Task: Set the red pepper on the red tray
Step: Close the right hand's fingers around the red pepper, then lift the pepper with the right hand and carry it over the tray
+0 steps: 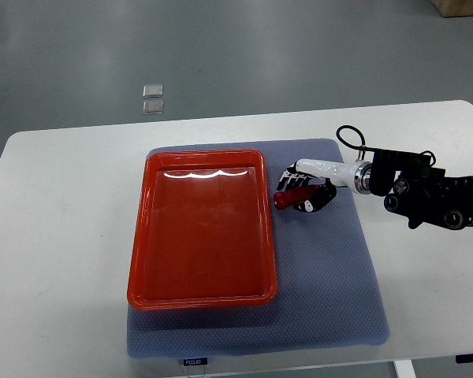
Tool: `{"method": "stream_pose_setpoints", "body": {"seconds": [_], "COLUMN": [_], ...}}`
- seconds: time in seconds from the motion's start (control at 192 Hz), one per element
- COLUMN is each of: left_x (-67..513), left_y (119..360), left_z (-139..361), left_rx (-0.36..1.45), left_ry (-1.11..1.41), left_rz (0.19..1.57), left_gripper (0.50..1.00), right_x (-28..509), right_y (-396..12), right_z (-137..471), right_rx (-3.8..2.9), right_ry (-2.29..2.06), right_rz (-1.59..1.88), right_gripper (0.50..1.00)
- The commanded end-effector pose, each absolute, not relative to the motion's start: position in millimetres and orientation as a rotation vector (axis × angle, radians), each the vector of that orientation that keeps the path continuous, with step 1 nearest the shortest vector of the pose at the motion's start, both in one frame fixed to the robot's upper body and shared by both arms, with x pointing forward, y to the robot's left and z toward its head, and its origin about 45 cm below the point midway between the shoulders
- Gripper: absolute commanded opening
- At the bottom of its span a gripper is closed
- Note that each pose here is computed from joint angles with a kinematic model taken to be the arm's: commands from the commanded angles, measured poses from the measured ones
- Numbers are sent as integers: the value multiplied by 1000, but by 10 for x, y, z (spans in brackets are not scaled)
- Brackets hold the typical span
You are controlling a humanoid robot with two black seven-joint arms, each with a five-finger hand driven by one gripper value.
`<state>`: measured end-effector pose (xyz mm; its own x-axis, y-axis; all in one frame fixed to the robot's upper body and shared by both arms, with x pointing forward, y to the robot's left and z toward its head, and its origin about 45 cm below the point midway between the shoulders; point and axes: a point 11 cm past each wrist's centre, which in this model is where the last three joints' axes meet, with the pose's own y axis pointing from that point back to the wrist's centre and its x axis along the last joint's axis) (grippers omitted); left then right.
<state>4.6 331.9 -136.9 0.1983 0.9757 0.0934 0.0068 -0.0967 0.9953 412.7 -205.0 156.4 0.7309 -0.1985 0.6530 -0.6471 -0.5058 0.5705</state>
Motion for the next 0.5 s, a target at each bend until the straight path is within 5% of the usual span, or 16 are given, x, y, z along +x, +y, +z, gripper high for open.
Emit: {"method": "stream_pose_setpoints", "body": {"seconds": [0.0, 0.496], "left_x": [47, 47], "left_y": [3319, 3324], "left_z": [-1369, -1369], "left_rx": [1378, 1379], "left_ry": [1026, 1025], "left_rz": [1121, 1122], "left_gripper": [1000, 1000], "right_x": [4109, 4368], "right_y": [-2058, -2325], "right_z": [1531, 2064], "right_rx": [2053, 2000], "right_ry": [-627, -701], "right_rz": [666, 760], "right_gripper": [517, 500]}}
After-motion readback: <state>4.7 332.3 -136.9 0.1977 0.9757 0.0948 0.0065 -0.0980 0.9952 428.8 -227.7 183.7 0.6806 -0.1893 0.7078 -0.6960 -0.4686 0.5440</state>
